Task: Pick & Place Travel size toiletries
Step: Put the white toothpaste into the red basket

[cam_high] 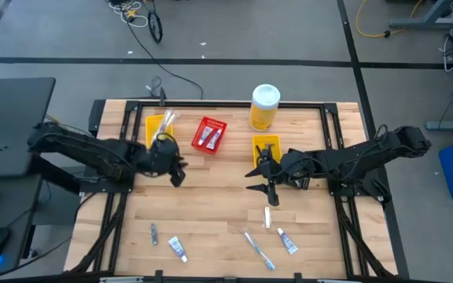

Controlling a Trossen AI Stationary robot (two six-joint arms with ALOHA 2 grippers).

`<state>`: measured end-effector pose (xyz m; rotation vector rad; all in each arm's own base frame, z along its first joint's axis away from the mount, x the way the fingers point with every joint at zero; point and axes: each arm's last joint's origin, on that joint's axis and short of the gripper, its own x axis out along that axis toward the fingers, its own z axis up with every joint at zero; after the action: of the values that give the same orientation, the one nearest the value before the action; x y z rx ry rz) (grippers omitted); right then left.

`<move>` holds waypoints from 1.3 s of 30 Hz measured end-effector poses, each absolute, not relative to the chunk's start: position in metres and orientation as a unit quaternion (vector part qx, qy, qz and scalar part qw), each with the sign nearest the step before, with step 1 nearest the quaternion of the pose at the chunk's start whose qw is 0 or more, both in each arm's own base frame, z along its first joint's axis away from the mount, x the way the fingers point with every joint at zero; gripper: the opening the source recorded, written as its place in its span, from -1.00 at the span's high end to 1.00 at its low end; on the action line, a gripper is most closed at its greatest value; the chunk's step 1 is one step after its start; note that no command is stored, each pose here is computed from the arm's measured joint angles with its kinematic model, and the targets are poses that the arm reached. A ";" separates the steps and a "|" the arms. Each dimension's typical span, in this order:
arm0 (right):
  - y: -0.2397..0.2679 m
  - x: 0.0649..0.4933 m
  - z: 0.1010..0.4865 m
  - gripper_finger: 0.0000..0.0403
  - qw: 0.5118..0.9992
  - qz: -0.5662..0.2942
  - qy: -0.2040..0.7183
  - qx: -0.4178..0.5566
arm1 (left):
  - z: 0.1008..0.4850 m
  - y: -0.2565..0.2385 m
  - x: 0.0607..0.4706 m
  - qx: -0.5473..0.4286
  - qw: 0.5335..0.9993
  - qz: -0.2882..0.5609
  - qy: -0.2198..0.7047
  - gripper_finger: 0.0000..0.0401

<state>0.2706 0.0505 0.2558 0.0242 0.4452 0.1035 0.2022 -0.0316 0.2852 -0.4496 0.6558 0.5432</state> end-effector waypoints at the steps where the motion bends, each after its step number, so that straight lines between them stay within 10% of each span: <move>1: 0.051 0.270 0.255 0.02 0.973 0.050 0.226 0.018 | 0.283 -0.037 0.206 -0.232 0.884 0.252 0.317 0.36; 18: 0.051 0.256 0.218 0.05 0.956 0.037 0.286 0.057 | 0.218 -0.125 0.222 -0.429 0.736 0.248 0.462 0.36; 39: 0.052 0.259 0.222 0.06 0.963 0.041 0.258 0.059 | 0.196 -0.186 0.225 -0.162 0.825 -0.092 0.533 0.13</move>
<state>0.2586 0.0517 0.2218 0.1195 0.5233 0.0832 0.2253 -0.1856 0.1957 -0.3454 1.1330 -0.1963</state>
